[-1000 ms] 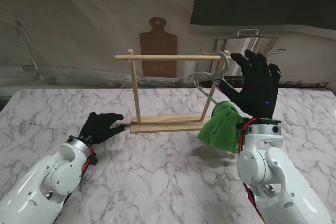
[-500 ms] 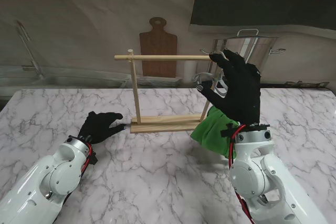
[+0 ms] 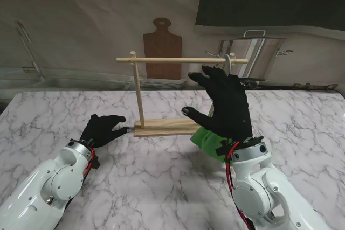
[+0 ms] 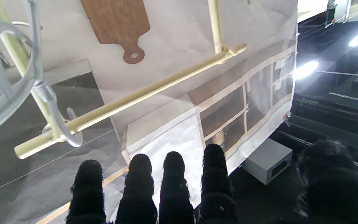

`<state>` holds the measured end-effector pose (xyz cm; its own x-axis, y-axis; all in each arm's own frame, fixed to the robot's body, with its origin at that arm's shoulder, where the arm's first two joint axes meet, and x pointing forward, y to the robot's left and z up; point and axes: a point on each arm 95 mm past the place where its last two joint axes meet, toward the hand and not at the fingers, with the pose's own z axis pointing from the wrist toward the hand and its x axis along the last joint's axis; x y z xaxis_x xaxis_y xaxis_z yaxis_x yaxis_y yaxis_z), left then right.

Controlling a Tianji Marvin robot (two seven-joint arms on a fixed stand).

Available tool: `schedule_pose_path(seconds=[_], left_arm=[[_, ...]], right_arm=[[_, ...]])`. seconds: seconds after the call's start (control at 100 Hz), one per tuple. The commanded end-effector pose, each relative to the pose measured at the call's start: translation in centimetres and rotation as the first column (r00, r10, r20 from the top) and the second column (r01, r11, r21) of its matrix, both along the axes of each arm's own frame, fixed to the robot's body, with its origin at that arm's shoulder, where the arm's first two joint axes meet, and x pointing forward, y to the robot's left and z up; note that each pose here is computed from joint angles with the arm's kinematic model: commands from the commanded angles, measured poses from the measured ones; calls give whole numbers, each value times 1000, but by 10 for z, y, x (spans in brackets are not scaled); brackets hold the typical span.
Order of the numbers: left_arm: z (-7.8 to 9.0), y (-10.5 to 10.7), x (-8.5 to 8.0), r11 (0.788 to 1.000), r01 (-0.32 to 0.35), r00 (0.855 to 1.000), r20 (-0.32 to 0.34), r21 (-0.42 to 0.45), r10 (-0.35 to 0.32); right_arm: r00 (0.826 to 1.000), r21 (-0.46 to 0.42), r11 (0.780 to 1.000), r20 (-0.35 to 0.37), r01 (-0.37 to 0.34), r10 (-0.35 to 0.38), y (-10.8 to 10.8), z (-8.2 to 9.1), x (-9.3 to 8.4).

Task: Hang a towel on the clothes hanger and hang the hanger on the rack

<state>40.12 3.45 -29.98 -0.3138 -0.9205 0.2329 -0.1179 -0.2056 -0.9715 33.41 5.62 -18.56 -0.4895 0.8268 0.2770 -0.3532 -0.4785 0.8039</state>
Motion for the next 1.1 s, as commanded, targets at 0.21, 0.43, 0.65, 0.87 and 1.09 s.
schedule_pose_path(seconds=[0.21, 0.43, 0.65, 0.87, 1.09], left_arm=[[-3, -2, -1, 1000, 10, 1000, -16, -5, -10], [-3, -4, -1, 1000, 12, 1000, -16, -10, -12], [-4, -5, -1, 1000, 15, 1000, -17, -10, -15], [-3, -7, -2, 998, 19, 1000, -18, -51, -20], [0, -13, -6, 991, 28, 999, -15, -134, -30]], right_arm=[[999, -107, 994, -28, -30, 27, -3, -21, -10], [999, -123, 992, -47, -27, 22, -10, -30, -18], [995, -119, 992, -90, -43, 32, -7, -42, -22], [990, -101, 991, -115, -87, 75, 3, -54, -23], [976, -76, 987, -175, -142, 127, 9, -70, -15]])
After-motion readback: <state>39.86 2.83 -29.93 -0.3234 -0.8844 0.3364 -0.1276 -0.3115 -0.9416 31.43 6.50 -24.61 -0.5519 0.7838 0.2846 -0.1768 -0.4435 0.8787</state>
